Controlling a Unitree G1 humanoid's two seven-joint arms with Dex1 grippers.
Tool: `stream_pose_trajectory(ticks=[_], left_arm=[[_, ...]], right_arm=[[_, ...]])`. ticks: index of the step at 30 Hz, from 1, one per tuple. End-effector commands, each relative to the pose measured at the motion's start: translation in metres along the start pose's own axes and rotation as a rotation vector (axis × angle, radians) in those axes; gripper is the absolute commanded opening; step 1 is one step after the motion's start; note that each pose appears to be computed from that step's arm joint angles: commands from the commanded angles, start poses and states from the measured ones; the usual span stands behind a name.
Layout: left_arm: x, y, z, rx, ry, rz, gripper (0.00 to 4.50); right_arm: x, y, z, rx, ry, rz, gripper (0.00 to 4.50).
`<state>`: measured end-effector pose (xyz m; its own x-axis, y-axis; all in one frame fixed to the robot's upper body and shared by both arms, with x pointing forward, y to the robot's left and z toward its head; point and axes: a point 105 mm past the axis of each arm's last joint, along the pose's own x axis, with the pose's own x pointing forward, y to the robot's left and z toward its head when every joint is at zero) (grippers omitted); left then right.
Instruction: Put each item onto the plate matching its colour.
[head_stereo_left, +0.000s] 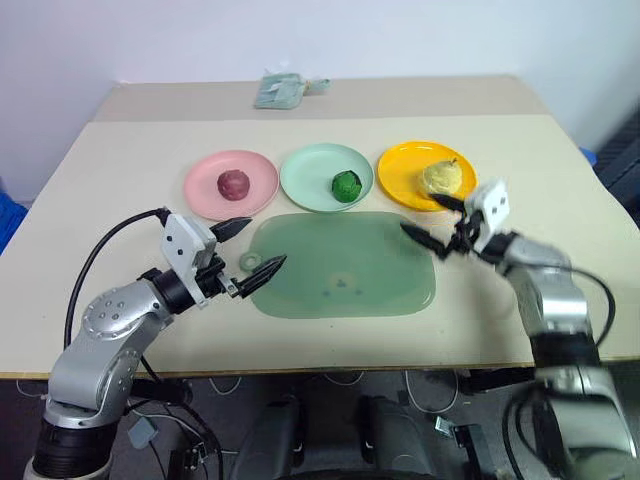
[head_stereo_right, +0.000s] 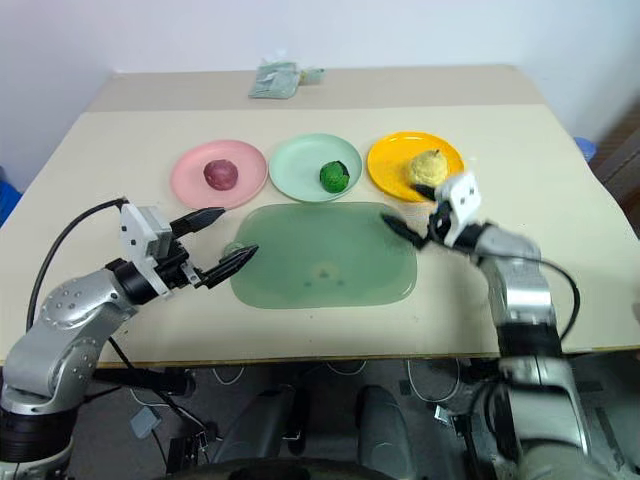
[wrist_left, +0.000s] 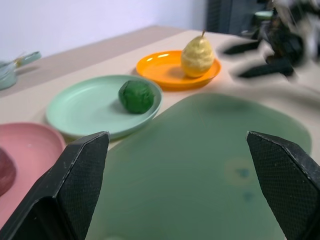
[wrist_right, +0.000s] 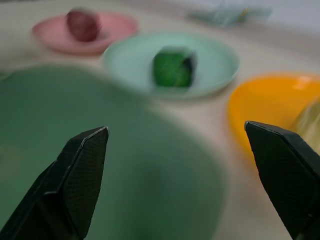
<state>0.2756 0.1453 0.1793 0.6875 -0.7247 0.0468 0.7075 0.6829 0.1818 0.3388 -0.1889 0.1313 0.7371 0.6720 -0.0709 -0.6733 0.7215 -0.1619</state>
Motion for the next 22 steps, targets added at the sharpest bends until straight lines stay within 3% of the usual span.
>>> stream_pose_trajectory(ticks=[1,11,22], left_arm=[[-0.008,0.011,0.005,-0.006,-0.022,0.073,4.5],[-0.05,0.01,-0.026,-0.044,0.076,0.169,4.5],[-0.052,0.012,-0.038,-0.038,0.087,0.218,4.5]], right_arm=[[-0.011,0.005,0.031,-0.049,-0.073,-0.04,4.45],[-0.041,0.0,0.026,-0.078,-0.017,-0.153,4.45],[-0.041,-0.014,0.025,-0.127,0.045,-0.19,4.45]])
